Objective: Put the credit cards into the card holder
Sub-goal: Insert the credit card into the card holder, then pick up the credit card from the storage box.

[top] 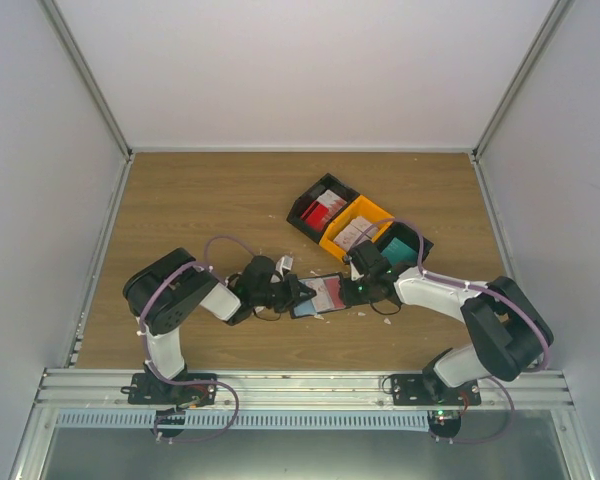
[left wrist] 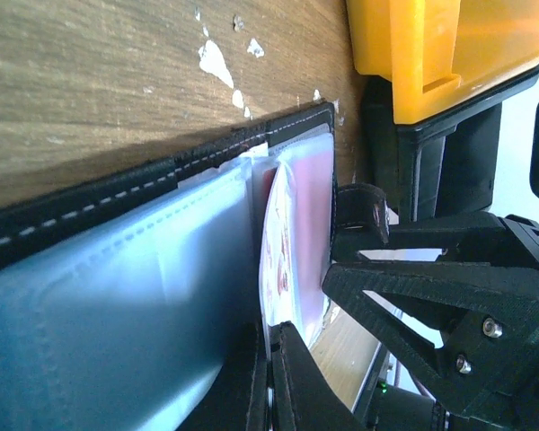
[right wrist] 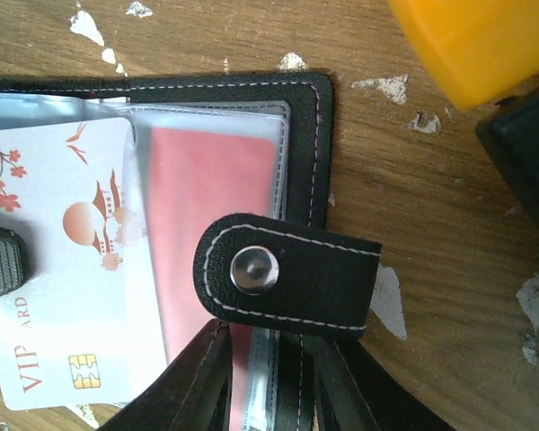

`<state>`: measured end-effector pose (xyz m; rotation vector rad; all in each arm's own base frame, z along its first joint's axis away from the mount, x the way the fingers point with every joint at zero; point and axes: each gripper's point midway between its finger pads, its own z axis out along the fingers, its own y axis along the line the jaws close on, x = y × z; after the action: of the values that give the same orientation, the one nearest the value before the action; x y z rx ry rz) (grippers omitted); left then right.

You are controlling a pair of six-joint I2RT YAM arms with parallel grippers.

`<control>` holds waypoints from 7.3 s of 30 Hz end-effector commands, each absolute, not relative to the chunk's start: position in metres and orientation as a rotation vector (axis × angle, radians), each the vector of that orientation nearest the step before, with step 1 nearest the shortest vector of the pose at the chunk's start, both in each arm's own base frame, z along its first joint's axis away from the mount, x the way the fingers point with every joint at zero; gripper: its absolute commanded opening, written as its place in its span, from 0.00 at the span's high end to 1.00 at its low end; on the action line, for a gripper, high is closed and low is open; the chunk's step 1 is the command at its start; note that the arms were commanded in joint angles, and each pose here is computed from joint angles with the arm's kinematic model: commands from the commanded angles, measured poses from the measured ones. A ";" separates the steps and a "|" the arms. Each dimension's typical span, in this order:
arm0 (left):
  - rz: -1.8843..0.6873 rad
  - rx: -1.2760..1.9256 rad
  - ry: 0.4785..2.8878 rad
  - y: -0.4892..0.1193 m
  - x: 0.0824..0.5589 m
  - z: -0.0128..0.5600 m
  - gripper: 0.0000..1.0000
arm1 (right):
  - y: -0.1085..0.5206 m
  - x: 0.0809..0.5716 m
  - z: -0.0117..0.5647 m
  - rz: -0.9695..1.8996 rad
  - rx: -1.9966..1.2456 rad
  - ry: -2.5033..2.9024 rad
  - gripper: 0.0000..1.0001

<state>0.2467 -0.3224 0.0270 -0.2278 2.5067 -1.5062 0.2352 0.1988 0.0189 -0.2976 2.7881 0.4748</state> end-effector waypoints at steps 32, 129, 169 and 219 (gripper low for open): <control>-1.366 -0.073 2.677 -0.345 0.236 0.000 0.93 | 0.209 0.204 0.002 0.621 -0.414 2.889 0.71; -1.141 0.047 2.535 -0.352 0.376 0.047 0.60 | 0.197 0.384 0.083 0.355 -0.563 2.747 0.73; -1.172 0.061 2.537 -0.363 0.378 0.047 0.68 | 0.192 0.390 0.041 0.196 -0.601 2.812 0.69; -1.109 0.045 2.509 -0.351 0.383 0.060 0.69 | 0.213 0.354 0.054 0.241 -0.739 2.774 0.78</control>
<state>0.3743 -0.3563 0.0453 0.0459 2.5711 -1.1454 0.3516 0.2073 0.0501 -0.7043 2.7943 0.2426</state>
